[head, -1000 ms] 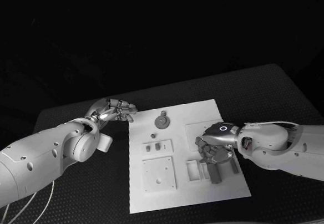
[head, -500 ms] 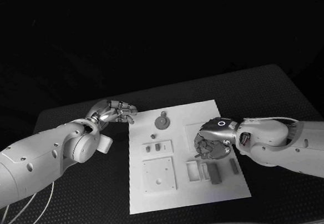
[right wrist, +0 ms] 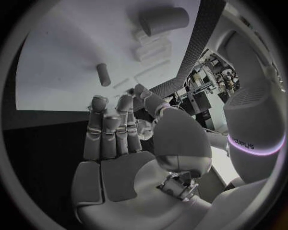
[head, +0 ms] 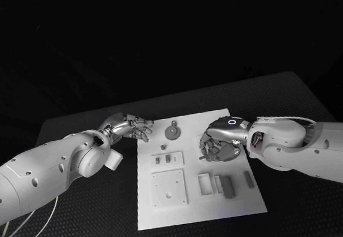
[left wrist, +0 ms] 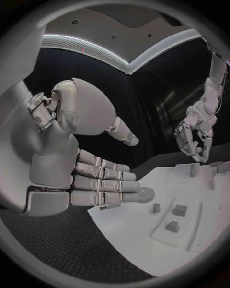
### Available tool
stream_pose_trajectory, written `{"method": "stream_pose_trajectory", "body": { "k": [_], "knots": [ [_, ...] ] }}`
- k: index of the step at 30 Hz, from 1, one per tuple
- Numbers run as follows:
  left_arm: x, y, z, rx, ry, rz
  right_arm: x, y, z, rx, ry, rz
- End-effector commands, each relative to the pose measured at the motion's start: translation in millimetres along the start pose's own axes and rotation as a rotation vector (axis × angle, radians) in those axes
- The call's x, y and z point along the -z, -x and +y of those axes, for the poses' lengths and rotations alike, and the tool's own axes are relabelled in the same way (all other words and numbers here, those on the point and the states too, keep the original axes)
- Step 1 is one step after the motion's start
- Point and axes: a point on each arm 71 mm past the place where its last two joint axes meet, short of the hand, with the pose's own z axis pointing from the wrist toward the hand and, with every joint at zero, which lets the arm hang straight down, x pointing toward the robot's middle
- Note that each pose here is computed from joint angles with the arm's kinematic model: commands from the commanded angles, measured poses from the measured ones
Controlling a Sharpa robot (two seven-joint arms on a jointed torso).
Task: Assemble the parts on the task board
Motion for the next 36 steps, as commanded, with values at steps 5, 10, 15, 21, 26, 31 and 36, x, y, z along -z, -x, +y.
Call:
{"method": "stream_pose_trajectory", "body": {
  "k": [5, 10, 15, 21, 26, 31, 36],
  "knots": [
    [-0.2, -41.9, -1.1, -0.120, 0.111, 0.308, -6.9, 15.9, 6.6, -0.017, 0.017, -0.037],
    [0.2, -58.5, -6.8, -0.130, 0.106, 0.372, -11.9, 24.6, 12.5, -0.017, 0.033, -0.057],
    [-0.6, -70.1, -12.7, -0.099, 0.091, 0.395, -15.8, 30.2, 17.3, -0.016, 0.048, -0.067],
    [-1.4, -82.6, -18.1, -0.084, 0.081, 0.426, -18.3, 34.0, 21.2, -0.016, 0.059, -0.076],
    [-2.2, -88.3, -20.1, -0.071, 0.081, 0.445, -20.5, 35.7, 25.2, -0.014, 0.070, -0.082],
    [-2.3, -92.6, -21.7, -0.058, 0.078, 0.466, -21.9, 36.0, 27.0, -0.014, 0.076, -0.082],
    [-2.7, -93.5, -22.1, -0.057, 0.077, 0.470, -22.3, 36.1, 27.4, -0.014, 0.077, -0.081]
  ]
}}
